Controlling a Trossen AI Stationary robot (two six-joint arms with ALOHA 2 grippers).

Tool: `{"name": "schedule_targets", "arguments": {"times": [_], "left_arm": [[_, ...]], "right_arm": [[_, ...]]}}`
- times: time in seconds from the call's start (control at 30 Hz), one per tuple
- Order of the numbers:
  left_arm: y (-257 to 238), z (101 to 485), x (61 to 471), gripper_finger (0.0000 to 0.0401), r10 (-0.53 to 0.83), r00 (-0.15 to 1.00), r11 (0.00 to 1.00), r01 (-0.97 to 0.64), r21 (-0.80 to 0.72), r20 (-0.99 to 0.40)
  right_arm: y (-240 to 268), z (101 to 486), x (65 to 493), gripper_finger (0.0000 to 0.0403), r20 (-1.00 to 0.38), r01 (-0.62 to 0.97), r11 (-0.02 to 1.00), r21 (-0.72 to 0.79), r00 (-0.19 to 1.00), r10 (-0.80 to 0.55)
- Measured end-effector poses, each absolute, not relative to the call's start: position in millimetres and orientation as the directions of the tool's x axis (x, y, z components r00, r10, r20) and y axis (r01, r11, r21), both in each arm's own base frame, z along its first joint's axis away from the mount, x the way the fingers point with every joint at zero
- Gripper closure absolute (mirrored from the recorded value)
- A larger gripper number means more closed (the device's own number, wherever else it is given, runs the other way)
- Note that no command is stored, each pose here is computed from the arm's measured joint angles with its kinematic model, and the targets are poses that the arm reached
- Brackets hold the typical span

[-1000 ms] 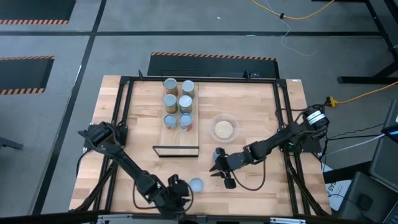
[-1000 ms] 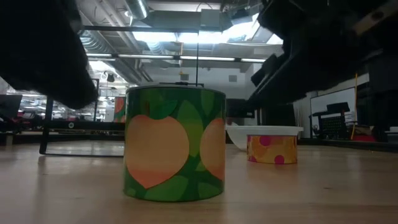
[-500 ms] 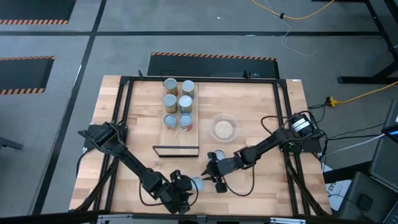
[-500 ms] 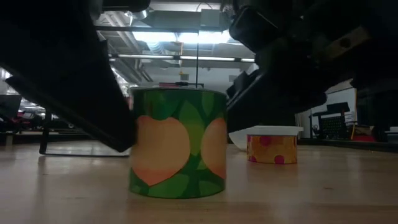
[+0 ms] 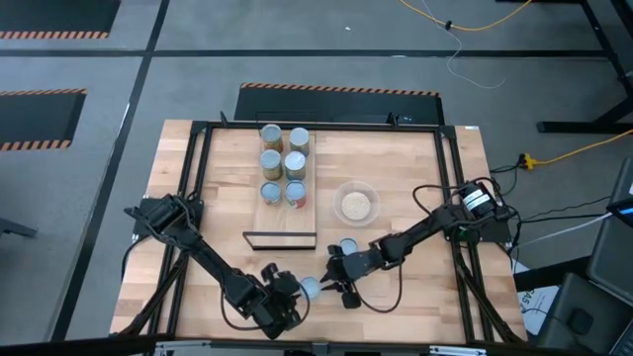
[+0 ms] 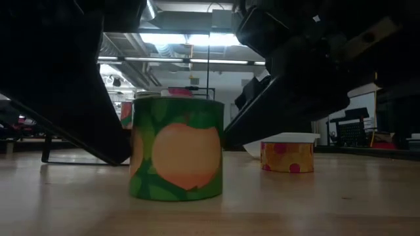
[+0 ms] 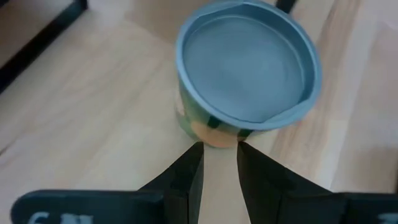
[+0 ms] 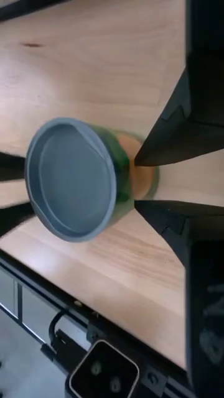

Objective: Pick and place cans onto a shelf
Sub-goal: Put the small canned peaches on the shelf

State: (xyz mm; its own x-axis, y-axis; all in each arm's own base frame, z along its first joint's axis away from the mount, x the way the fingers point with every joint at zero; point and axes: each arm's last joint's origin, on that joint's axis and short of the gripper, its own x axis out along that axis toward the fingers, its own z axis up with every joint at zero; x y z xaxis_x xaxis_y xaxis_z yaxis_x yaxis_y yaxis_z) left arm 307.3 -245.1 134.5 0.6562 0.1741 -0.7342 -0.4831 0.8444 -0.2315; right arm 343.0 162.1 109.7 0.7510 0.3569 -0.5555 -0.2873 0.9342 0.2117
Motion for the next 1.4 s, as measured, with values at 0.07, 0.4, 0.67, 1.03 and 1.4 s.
{"name": "schedule_targets", "arguments": {"times": [0.07,0.4,0.67,1.03,1.4], "left_arm": [[-245,134,307,0.0311,0.187,0.656,0.844,-0.488,-0.222,-0.732],[-251,136,297,0.0311,0.146,0.627,0.862,-0.46,-0.212,-0.765],[-267,144,293,0.0311,0.041,0.67,0.869,-0.39,-0.304,-0.741],[-260,150,311,0.0311,0.013,0.729,0.874,-0.34,-0.346,-0.685],[-248,149,319,0.0311,0.059,0.72,0.89,-0.351,-0.289,-0.692]], "right_arm": [[162,109,343,0.0299,-0.558,-0.288,0.934,0.212,0.749,0.358],[160,120,338,0.0299,-0.586,-0.301,0.936,0.184,0.731,0.35],[154,130,338,0.0299,-0.581,-0.267,0.96,0.08,0.771,0.263],[138,129,345,0.0299,-0.573,-0.156,0.988,0.017,0.808,0.138],[143,123,344,0.0299,-0.591,-0.239,0.965,0.109,0.765,0.256]]}}
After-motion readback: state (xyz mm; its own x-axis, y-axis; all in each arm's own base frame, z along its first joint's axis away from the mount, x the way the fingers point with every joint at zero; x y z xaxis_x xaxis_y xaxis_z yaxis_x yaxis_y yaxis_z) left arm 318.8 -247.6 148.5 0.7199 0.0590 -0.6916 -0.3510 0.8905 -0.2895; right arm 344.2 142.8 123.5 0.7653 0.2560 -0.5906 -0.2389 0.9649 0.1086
